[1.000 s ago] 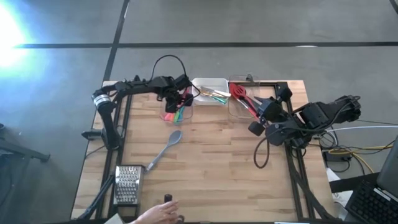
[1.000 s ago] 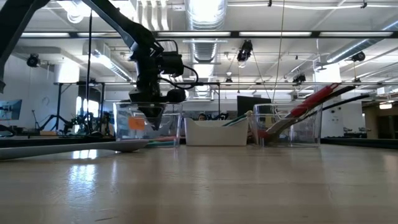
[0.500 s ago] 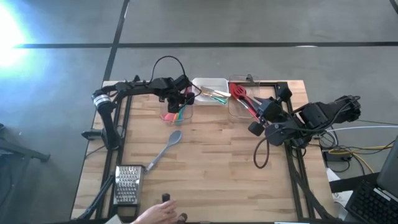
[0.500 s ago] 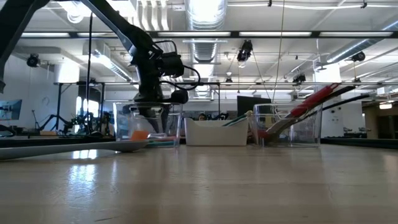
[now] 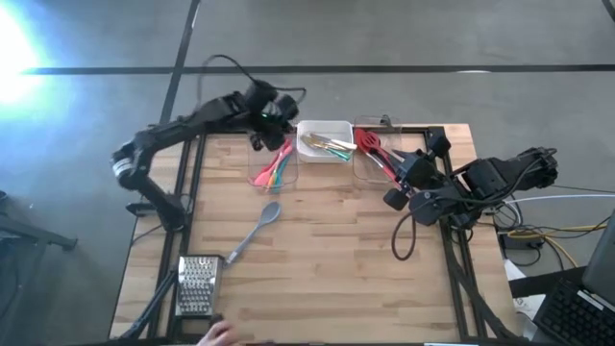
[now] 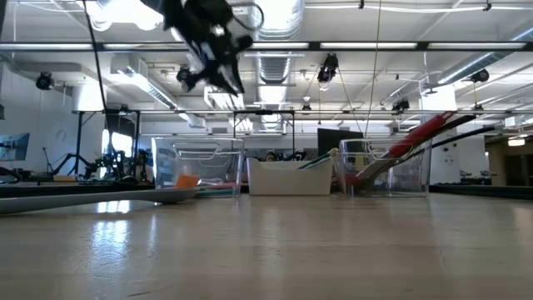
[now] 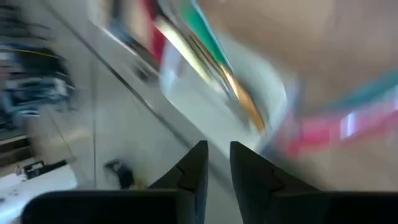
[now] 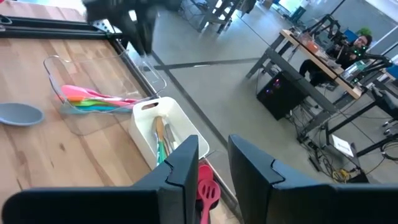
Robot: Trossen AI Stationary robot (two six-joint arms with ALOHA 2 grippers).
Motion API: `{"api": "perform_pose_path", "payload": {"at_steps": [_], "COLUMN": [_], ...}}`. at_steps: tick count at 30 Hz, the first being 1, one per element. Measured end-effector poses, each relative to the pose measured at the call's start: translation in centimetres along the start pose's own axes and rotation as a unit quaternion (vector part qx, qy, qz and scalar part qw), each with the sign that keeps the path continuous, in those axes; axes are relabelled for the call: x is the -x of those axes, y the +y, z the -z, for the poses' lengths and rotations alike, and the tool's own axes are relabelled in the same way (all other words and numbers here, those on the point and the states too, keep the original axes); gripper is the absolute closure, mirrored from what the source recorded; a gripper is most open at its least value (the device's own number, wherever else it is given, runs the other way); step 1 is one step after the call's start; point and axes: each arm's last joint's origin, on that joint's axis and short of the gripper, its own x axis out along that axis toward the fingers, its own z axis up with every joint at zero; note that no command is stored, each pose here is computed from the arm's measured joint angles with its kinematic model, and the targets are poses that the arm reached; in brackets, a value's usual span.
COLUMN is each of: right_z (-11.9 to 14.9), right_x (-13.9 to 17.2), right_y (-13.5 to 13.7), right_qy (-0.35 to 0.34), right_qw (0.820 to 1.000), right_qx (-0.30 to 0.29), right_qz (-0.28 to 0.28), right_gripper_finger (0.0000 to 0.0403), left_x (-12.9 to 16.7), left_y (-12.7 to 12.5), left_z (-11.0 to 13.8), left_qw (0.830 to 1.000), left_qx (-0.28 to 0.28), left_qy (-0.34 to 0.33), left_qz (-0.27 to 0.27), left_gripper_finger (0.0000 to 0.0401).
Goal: Pick & Place Kitchen Items
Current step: Put the blue serving spoon into the right transparent bin
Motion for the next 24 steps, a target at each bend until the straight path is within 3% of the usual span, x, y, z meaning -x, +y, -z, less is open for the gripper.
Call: {"api": "perform_pose_path", "payload": {"at_steps": [3,7,10,15,18,22,24], "right_z": [0.0,0.0,0.0,0.0,0.0,0.0,0.1], "right_x": [0.0,0.0,0.0,0.0,0.0,0.0,0.0], "right_y": [0.0,0.0,0.0,0.0,0.0,0.0,0.1], "right_qy": [0.000,0.000,0.000,0.000,0.000,0.001,0.008], "right_qw": [1.000,1.000,1.000,1.000,1.000,1.000,1.000], "right_qx": [0.000,0.005,0.015,0.023,0.023,0.023,0.023], "right_qz": [0.000,0.000,0.000,0.000,0.000,-0.002,-0.014], "right_gripper_finger": [0.0323,0.0330,0.0334,0.0332,0.0327,0.0321,0.0319], "left_x": [4.1,8.8,10.8,12.4,12.5,13.2,13.4], "left_y": [0.5,0.6,0.3,-1.3,-2.7,-4.7,-5.7], "left_z": [-0.8,-1.8,-2.4,-4.8,-6.9,-9.6,-10.8], "left_qw": [0.989,0.942,0.899,0.847,0.796,0.689,0.674], "left_qx": [0.102,0.270,0.378,0.488,0.572,0.697,0.717], "left_qy": [-0.096,-0.183,-0.194,-0.146,-0.090,-0.076,-0.091], "left_qz": [-0.050,-0.085,-0.103,-0.148,-0.175,-0.184,-0.155], "left_gripper_finger": [0.0339,0.0356,0.0371,0.0396,0.0394,0.0389,0.0389]}}
